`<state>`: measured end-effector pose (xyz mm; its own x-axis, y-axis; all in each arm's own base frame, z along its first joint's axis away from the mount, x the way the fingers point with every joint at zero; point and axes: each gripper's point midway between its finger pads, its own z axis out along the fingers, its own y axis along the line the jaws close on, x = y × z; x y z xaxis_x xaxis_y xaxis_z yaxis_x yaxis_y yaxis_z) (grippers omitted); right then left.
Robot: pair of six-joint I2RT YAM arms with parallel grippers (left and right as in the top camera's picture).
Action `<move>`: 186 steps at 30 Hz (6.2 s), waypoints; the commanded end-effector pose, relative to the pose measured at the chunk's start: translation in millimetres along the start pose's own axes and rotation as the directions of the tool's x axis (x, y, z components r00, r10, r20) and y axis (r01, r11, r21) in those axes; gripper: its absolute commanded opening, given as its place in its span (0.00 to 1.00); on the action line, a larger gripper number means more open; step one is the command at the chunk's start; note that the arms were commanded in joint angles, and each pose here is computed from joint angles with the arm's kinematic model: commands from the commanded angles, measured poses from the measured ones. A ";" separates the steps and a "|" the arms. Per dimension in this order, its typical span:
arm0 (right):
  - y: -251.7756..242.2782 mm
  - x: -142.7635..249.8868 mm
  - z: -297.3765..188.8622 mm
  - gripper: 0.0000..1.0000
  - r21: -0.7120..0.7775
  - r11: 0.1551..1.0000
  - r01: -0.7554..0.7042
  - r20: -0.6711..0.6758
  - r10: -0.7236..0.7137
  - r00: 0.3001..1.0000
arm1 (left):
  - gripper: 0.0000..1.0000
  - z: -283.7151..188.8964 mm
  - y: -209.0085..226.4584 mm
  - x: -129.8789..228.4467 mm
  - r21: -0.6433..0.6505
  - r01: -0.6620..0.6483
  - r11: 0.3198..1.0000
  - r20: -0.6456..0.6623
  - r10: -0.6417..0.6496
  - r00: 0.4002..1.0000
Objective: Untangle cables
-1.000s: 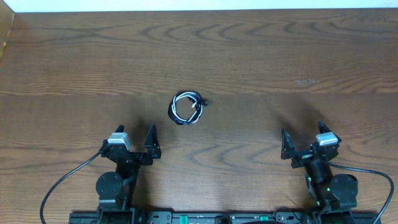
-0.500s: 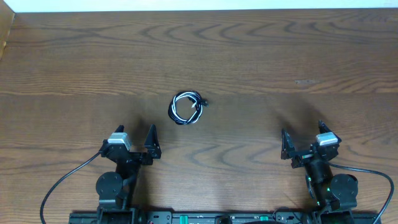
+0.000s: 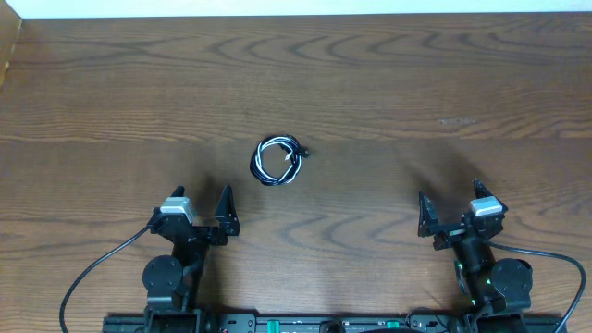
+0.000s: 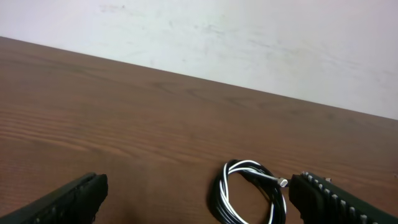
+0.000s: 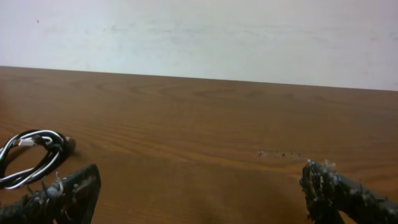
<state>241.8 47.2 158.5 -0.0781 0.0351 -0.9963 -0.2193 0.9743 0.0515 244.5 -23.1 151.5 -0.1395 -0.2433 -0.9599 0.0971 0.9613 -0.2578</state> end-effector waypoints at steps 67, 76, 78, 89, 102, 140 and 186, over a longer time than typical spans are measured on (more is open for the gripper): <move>63.1 -47.3 -18.6 0.99 -0.351 0.935 0.052 0.129 -0.007 0.992 | 0.98 -29.5 -75.6 -71.5 0.349 0.071 0.935 0.057 -0.096 0.994; 56.8 -115.8 -41.7 0.99 -0.278 0.960 0.038 0.044 -0.027 0.999 | 0.98 -47.4 -103.4 -121.5 0.319 0.126 0.939 -0.258 -0.043 0.965; 55.3 -123.3 -36.8 0.99 -0.269 0.963 0.031 -0.007 -0.035 0.999 | 0.98 -45.6 -104.2 -124.3 0.287 0.141 0.948 -0.362 -0.029 0.932; 48.2 -101.4 33.2 0.99 -0.202 0.963 -0.177 -0.590 0.025 0.807 | 0.98 0.7 -86.8 -79.8 0.115 0.214 0.970 -0.804 -0.036 0.594; 92.3 -69.9 84.6 0.01 -0.254 0.805 -0.537 -0.788 0.150 0.597 | 0.07 54.9 -78.4 -8.4 -0.108 0.397 0.911 -0.930 -0.234 0.282; 183.5 125.5 219.9 0.65 -0.210 0.842 -0.498 -0.832 0.114 0.543 | 0.41 146.0 5.4 123.6 -0.379 0.202 0.903 -0.883 -0.418 0.211; 179.8 176.9 293.3 0.79 -0.263 0.790 -0.554 -0.717 0.224 0.660 | 0.40 188.1 20.0 152.0 -0.401 0.004 0.916 -0.797 -0.351 0.492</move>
<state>512.2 272.4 25.4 -0.7105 0.2124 -0.6709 -0.3737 0.6940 0.6154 432.7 -65.1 4.9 -0.8703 -0.3140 -0.3795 -0.2398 0.9431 -0.2304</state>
